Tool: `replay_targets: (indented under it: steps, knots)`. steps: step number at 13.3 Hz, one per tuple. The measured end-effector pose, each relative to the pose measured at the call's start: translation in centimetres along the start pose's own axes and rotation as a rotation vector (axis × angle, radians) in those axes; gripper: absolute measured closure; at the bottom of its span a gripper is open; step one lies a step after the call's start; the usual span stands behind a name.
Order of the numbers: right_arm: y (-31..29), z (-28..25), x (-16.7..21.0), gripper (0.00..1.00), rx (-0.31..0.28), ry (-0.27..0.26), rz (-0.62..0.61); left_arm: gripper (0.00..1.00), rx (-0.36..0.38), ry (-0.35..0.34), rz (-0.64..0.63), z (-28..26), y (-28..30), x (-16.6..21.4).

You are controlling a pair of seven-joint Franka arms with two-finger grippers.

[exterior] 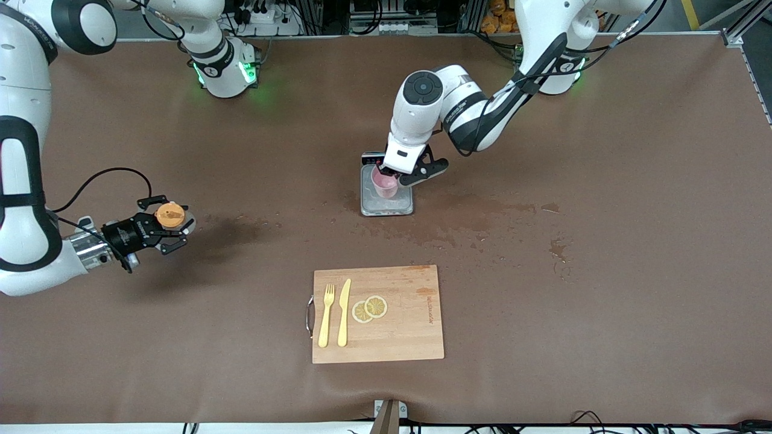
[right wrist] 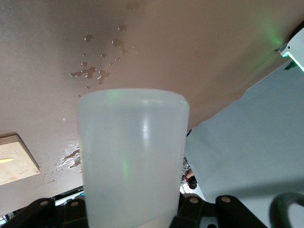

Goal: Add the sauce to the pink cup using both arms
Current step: 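Open the left gripper off the cup while the right gripper inverts the bottle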

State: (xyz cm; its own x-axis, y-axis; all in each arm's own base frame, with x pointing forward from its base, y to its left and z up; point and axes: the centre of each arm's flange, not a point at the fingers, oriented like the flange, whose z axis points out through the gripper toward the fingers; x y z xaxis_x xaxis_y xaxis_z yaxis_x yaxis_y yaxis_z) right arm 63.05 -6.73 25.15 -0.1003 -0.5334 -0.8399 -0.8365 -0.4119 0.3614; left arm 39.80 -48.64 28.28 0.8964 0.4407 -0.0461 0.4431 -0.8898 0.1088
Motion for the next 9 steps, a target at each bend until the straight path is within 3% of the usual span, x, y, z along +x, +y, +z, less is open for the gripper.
replay_targets:
  steps: [5,7,9]
  knots:
    - [-1.4,2.0,-3.5,0.62,-0.055,0.092,0.077,0.96,-0.005,0.014,-0.020,1.4,0.0,0.0]
    - [-1.9,2.5,-4.8,0.62,-0.074,0.152,0.113,0.96,-0.004,0.013,-0.021,1.5,0.0,0.0]
    - [-2.6,3.7,-6.4,0.62,-0.098,0.205,0.149,0.79,-0.006,0.013,-0.025,1.5,0.0,0.2]
